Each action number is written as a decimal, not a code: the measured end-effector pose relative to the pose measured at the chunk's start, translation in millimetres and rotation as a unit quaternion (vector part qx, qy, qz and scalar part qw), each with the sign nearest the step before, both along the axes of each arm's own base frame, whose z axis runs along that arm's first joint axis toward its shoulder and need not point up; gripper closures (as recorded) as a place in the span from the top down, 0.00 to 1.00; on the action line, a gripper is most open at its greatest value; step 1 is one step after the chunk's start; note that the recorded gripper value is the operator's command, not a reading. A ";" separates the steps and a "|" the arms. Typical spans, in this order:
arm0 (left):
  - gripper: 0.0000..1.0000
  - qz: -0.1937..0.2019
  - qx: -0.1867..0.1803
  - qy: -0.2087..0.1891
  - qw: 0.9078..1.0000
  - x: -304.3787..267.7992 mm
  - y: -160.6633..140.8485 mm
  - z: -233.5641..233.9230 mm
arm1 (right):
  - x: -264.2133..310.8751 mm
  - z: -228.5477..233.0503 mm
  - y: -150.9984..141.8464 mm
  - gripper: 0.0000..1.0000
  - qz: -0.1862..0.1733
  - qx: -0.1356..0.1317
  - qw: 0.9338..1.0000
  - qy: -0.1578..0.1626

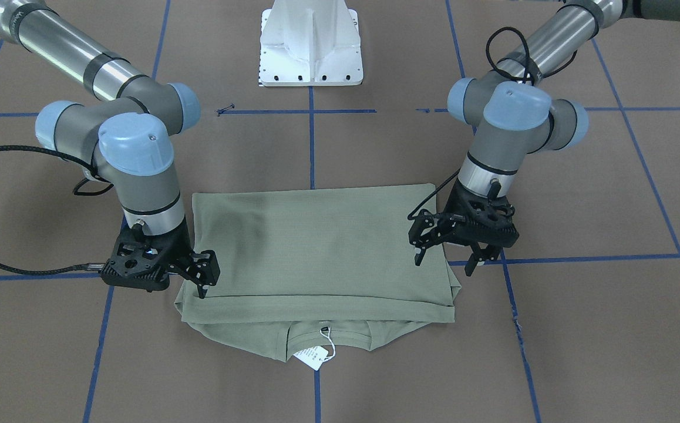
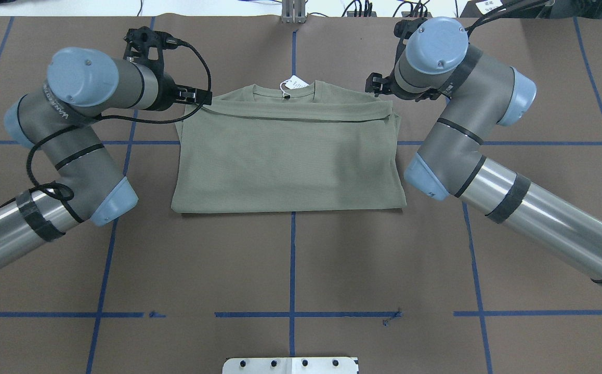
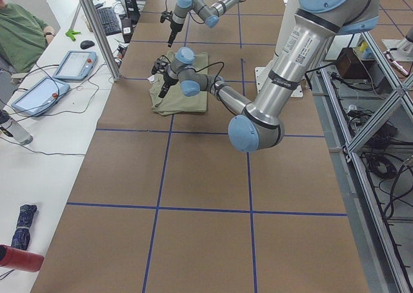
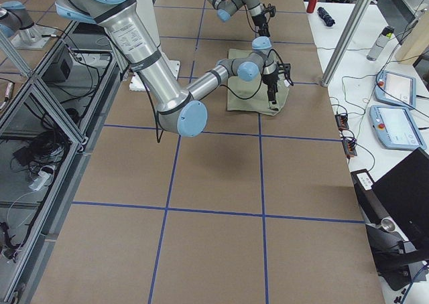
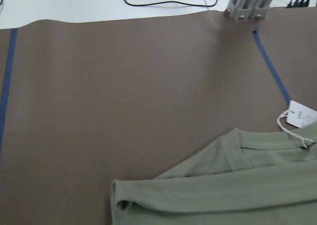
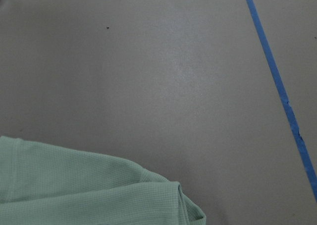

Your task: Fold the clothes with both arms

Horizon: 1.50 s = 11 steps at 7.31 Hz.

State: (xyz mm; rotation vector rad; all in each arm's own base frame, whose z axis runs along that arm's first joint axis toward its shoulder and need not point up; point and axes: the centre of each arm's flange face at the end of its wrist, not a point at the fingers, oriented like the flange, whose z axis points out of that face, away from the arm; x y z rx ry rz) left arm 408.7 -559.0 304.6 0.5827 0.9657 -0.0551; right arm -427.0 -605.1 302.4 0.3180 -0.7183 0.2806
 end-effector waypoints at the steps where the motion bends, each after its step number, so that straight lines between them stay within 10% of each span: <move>1: 0.97 -0.001 -0.023 0.027 0.999 -7.1 30.8 9.1 | 6.3 -2.7 3.6 1.00 -0.006 0.005 1.000 -0.004; 5: 0.70 -0.031 -0.134 0.142 0.980 23.5 143.2 69.1 | 9.7 -5.8 6.8 1.00 -0.006 0.008 1.000 -0.010; 11: 0.70 -0.040 -0.165 0.140 0.975 48.7 173.4 97.6 | 9.9 -8.6 7.4 1.00 -0.007 0.010 1.000 -0.013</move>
